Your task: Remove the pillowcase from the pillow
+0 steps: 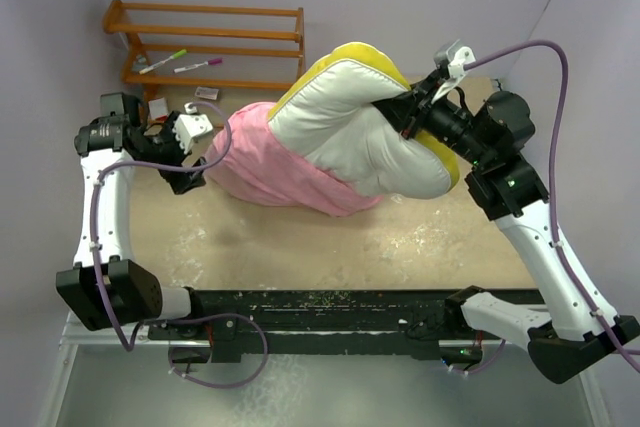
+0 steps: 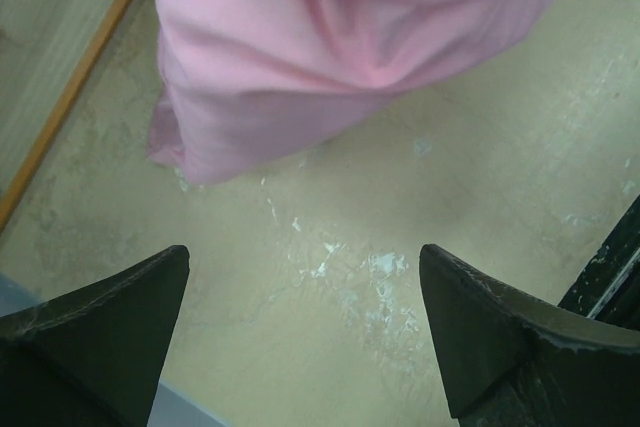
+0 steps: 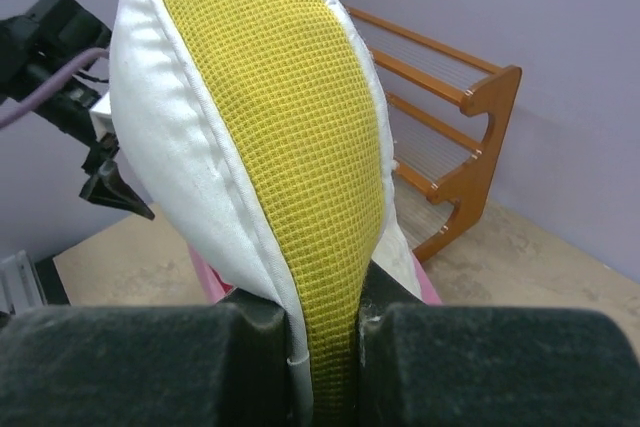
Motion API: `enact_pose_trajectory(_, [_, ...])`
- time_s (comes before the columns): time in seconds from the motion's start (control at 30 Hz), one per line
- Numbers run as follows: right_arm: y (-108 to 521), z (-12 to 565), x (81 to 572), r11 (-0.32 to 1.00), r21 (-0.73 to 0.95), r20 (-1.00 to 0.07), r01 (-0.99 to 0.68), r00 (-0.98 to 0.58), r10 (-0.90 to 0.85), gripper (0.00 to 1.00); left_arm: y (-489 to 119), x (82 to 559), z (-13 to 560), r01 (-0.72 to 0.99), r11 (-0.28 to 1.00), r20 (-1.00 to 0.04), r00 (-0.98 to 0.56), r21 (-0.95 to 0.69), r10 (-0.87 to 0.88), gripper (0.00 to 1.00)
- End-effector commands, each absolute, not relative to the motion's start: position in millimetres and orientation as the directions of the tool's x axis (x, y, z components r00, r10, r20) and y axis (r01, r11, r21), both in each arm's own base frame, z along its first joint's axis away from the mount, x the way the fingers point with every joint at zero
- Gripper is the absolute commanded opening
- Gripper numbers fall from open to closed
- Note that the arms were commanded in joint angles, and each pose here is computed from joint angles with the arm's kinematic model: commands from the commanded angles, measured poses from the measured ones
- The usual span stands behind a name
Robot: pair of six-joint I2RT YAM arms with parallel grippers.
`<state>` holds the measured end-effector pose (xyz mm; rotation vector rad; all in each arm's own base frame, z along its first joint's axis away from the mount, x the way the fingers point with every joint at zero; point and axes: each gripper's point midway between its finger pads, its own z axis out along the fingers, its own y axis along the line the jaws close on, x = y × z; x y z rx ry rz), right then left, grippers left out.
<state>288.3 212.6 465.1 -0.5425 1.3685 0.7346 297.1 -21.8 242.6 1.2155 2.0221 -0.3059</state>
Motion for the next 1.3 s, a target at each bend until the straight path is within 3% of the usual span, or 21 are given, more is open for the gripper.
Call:
enact_pose_trajectory(0.0, [210, 520, 267, 0.624, 0.001, -0.951, -0.781, 0.192, 0.242, 0.00, -12, 301, 211, 0.854, 0.485, -0.683, -0.240, 0.190, 0.690, 0.99])
enact_pose_trajectory(0.3, [229, 532, 242, 0.467, -0.021, -0.945, -0.884, 0.171, 0.280, 0.00, -11, 353, 222, 0.768, 0.506, -0.741, -0.062, 0.392, 0.668, 0.99])
enact_pose_trajectory(0.43, [236, 538, 230, 0.385, -0.022, -0.940, -0.923, 0.150, 0.307, 0.00, -13, 350, 198, 0.819, 0.445, -0.723, -0.053, 0.363, 0.689, 0.99])
enact_pose_trajectory(0.57, [234, 550, 228, 0.381, -0.013, -0.924, -0.924, 0.157, 0.349, 0.00, -27, 325, 172, 0.885, 0.379, -0.738, -0.061, 0.271, 0.672, 1.00])
enact_pose_trajectory(0.8, [223, 572, 231, 0.414, 0.007, -0.885, -0.910, 0.187, 0.425, 0.00, -38, 308, 152, 0.915, 0.390, -0.774, -0.169, 0.107, 0.611, 0.78])
enact_pose_trajectory(0.87, [220, 577, 230, 0.419, 0.011, -0.874, -0.908, 0.194, 0.445, 0.00, -44, 298, 151, 0.928, 0.366, -0.786, -0.171, 0.075, 0.594, 0.83])
enact_pose_trajectory(0.93, [218, 581, 230, 0.424, 0.012, -0.867, -0.906, 0.202, 0.455, 0.00, -48, 289, 151, 0.935, 0.347, -0.792, -0.157, 0.072, 0.590, 1.00])
enact_pose_trajectory(1.07, [218, 586, 225, 0.405, 0.011, -0.858, -0.914, 0.200, 0.474, 0.00, -49, 296, 155, 0.917, 0.380, -0.807, -0.130, 0.124, 0.576, 1.00])
enact_pose_trajectory(1.1, [218, 587, 224, 0.398, 0.012, -0.854, -0.917, 0.198, 0.481, 0.00, -48, 302, 157, 0.905, 0.406, -0.814, -0.141, 0.124, 0.563, 0.95])
enact_pose_trajectory(1.2, [215, 591, 223, 0.404, 0.015, -0.845, -0.914, 0.205, 0.494, 0.00, -39, 326, 159, 0.864, 0.489, -0.817, -0.196, 0.117, 0.543, 0.63])
enact_pose_trajectory(1.23, [213, 594, 223, 0.414, 0.014, -0.842, -0.910, 0.212, 0.496, 0.00, -31, 337, 155, 0.844, 0.521, -0.805, -0.220, 0.126, 0.551, 0.45])
enact_pose_trajectory(1.27, [210, 597, 224, 0.426, 0.015, -0.839, -0.905, 0.220, 0.498, 0.00, -24, 345, 151, 0.826, 0.549, -0.792, -0.249, 0.127, 0.558, 0.19])
